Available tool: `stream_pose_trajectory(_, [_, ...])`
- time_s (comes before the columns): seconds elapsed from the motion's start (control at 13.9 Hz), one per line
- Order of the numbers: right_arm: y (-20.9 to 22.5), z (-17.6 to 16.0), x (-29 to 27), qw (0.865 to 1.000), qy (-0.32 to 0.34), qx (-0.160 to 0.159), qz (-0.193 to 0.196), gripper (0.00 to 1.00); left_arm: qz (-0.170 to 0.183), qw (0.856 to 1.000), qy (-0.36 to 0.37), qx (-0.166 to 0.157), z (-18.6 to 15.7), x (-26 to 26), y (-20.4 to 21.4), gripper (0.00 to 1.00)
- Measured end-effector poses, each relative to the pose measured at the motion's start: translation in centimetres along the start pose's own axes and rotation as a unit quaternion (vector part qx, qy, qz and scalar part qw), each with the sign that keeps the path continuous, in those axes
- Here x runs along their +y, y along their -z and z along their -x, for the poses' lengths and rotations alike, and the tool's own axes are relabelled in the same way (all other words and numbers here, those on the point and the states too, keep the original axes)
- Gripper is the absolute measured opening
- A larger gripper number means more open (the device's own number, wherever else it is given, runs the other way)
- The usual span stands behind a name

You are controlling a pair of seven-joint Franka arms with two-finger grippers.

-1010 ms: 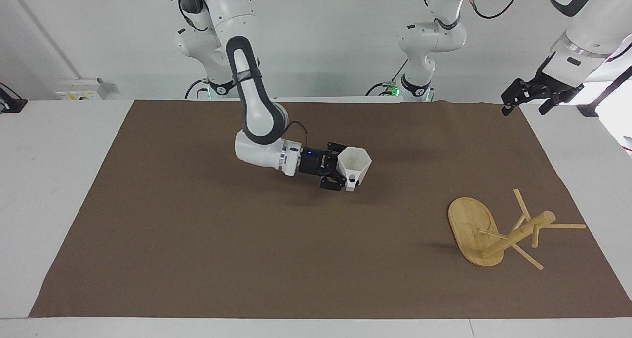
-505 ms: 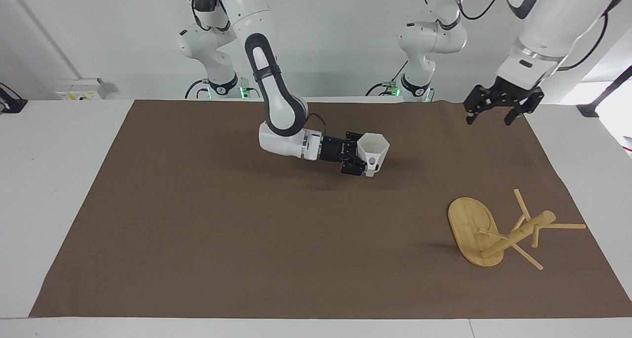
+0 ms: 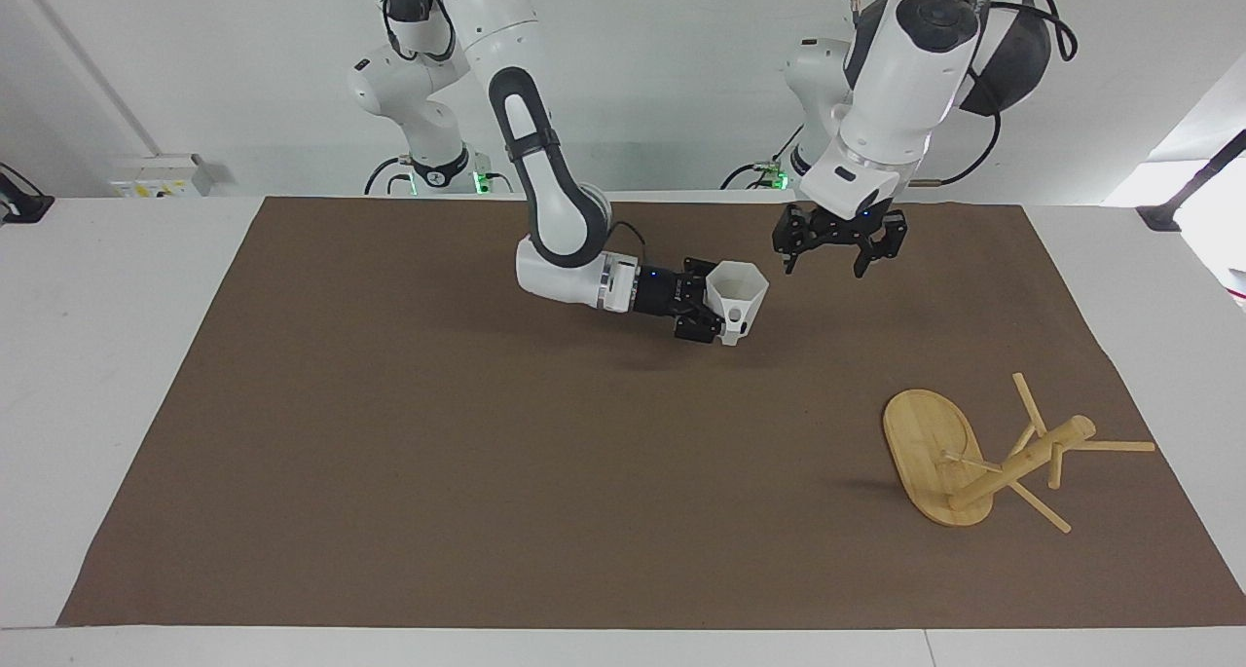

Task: Hang cup on rack

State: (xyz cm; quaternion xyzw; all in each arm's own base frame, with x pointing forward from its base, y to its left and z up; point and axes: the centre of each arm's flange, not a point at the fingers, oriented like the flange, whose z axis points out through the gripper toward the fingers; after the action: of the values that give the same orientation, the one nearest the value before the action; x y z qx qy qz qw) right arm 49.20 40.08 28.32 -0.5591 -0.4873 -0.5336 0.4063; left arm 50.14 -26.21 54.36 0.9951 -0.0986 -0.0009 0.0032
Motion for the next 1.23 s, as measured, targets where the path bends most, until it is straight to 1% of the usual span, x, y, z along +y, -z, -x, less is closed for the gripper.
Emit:
stream_pose_trajectory(0.14, [0.1,0.1,0.1,1.000,0.000,-0.005,0.003,0.78,-0.001,1.000,-0.005,-0.002,0.5,1.4,-1.5,1.00])
stream_pose_trajectory(0.29, [0.1,0.1,0.1,1.000,0.000,-0.006,0.003,0.78,0.002,1.000,-0.007,0.005,0.6,2.2,-2.7,1.00])
stream_pose_trajectory(0.72, [0.2,0.2,0.1,1.000,0.000,-0.007,0.004,0.78,0.003,1.000,-0.002,0.008,0.8,2.8,-6.9,0.99])
stream_pose_trajectory(0.79, [0.2,0.2,0.1,1.000,0.000,-0.008,0.005,0.78,0.002,1.000,-0.001,0.006,0.8,2.9,-7.2,0.92])
stream_pose_trajectory(0.87, [0.2,0.2,0.1,1.000,0.000,-0.008,0.005,0.78,0.001,1.000,-0.001,0.003,0.9,3.3,-7.6,0.80])
stream_pose_trajectory(1.01, [0.2,0.2,0.2,1.000,0.000,-0.009,0.006,0.78,0.000,1.000,0.004,-0.001,1.2,4.2,-8.1,0.55])
stream_pose_trajectory(1.15, [0.3,0.2,0.2,1.000,0.000,-0.009,0.006,0.78,0.002,1.000,0.014,-0.001,1.3,4.6,-8.1,0.27])
stream_pose_trajectory(1.23, [0.2,0.2,0.1,1.000,0.000,-0.009,0.006,0.78,0.008,1.000,0.019,0.000,1.3,4.8,-8.1,0.16])
